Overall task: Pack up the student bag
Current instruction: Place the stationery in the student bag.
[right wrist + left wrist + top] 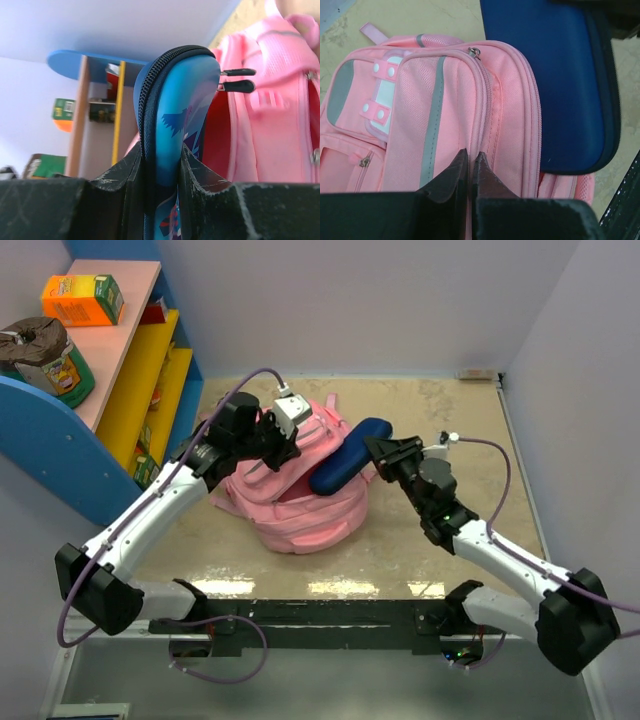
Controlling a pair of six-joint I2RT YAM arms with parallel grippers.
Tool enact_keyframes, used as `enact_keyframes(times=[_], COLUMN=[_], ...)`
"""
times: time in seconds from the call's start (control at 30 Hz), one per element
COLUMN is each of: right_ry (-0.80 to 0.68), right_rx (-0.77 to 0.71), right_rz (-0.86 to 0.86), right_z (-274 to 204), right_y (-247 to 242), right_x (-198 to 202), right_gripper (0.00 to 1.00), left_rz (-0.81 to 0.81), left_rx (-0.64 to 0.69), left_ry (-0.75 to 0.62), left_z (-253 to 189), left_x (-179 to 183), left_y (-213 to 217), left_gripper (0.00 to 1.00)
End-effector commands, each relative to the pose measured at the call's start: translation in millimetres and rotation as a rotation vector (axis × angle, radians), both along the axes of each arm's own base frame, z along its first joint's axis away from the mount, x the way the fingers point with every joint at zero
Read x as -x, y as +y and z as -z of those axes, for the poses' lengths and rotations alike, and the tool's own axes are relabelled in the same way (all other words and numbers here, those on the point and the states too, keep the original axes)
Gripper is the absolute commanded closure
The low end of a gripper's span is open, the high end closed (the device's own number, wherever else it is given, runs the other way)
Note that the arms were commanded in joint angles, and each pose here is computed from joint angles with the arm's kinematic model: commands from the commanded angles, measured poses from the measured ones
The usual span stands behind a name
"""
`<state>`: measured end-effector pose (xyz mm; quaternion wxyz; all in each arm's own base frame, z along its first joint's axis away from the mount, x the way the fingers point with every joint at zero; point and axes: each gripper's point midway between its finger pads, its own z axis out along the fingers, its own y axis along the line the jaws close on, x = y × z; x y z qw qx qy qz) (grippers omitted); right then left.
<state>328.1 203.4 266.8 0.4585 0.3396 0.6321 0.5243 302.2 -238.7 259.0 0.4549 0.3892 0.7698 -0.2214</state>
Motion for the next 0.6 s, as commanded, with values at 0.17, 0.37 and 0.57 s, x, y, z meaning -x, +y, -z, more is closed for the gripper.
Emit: enact_keyframes(times=[0.17,0.37,0.57], right_ry=[-0.011,-0.002,-0.057], right_rx=[0.085,0.172,0.241], right_rz=[0.111,-0.045,-0.328], right_z=[-3.0,19.6,39.0], right_y=[47.0,119.0,182.7], right_x=[-11.6,-2.9,6.1], right_gripper=[1.00,1.00,1.00], left_rz=[0.039,0.082,0.147], left_rx=[0.272,0.271,0.260], left_ry=[-0.271,-0.239,-0.245], left_z=[-129.8,-119.1,-117.7], left_x=[-16.5,-10.3,3.1], left_y=[-26.6,-32.0,-32.4], left_gripper=[1.00,1.00,1.00])
